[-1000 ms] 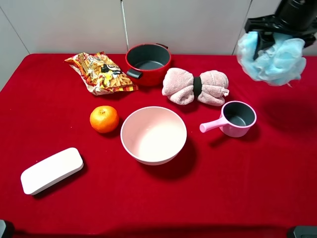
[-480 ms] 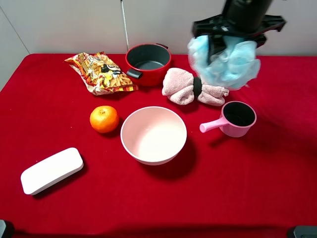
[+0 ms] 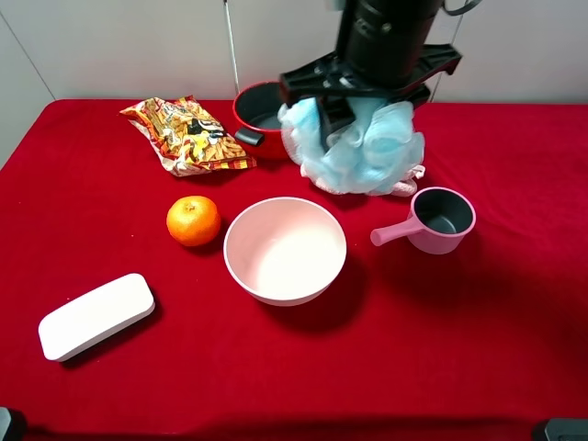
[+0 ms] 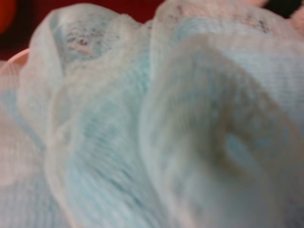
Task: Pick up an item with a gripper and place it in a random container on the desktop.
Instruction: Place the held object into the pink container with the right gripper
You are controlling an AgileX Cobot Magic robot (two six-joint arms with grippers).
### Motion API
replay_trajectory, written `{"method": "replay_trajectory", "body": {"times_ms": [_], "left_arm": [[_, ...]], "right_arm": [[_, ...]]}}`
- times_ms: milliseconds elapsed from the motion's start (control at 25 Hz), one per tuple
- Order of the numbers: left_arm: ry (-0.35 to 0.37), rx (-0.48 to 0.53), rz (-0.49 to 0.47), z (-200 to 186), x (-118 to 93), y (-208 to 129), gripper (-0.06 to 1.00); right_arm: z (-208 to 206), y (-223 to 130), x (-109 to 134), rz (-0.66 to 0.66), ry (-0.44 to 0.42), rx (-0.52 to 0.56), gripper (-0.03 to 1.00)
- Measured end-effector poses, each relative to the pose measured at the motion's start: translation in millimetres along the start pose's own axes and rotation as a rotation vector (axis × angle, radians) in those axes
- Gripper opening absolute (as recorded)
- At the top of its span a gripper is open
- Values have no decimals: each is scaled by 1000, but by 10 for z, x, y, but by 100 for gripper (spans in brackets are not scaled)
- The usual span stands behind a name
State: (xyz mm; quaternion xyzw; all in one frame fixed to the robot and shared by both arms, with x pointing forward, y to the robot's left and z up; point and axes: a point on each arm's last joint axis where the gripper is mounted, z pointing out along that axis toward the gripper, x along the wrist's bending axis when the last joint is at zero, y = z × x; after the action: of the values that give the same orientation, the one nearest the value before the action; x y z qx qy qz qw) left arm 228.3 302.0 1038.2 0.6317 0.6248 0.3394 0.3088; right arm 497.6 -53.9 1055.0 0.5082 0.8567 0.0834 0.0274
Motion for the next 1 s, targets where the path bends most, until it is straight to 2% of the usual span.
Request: {"method": "replay_trajectory", "body": {"times_ms": [240,480,1000], "left_arm": [[0,0,0,0,0,0,99],[0,0,0,0,0,0,99],[0,0,0,0,0,0,99]], "right_arm": [[12,-48,294,-57,25,-31,41],[211,-77,499,-90,29,-6,41],[841,-271,473,-71,31,42,40]]}}
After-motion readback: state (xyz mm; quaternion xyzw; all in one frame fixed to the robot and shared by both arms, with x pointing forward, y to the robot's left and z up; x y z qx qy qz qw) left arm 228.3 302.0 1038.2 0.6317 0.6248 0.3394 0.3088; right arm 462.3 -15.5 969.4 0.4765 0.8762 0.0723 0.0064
